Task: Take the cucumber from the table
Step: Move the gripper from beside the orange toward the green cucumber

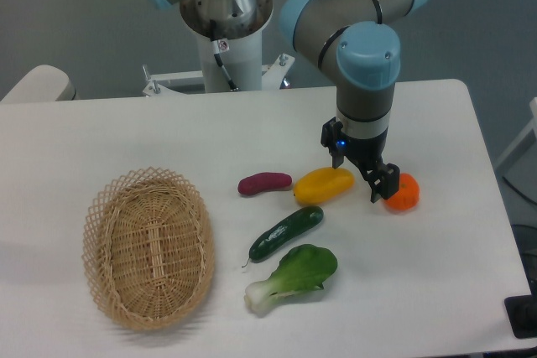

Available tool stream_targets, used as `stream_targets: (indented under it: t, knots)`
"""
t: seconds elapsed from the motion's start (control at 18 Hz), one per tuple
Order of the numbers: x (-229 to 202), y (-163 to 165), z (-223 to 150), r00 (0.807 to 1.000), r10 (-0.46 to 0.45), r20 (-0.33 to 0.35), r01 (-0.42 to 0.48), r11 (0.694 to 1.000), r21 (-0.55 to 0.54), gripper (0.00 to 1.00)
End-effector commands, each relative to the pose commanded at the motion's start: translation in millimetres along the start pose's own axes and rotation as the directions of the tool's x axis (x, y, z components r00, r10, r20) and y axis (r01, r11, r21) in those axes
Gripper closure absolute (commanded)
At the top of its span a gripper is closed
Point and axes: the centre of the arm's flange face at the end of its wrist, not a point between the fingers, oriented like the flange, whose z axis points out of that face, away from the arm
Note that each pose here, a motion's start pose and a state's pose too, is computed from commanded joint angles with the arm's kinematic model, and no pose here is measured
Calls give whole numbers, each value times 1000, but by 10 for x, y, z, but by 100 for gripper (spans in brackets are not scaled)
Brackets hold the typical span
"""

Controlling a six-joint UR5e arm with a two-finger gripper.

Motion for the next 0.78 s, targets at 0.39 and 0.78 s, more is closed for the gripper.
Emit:
stream_targets:
  t: [0.39,0.78]
  knots:
    - [23,-30,52,1000,0,-14,0,1000,3,0]
    - [233,-461,426,992,-99,-77,101,995,19,0]
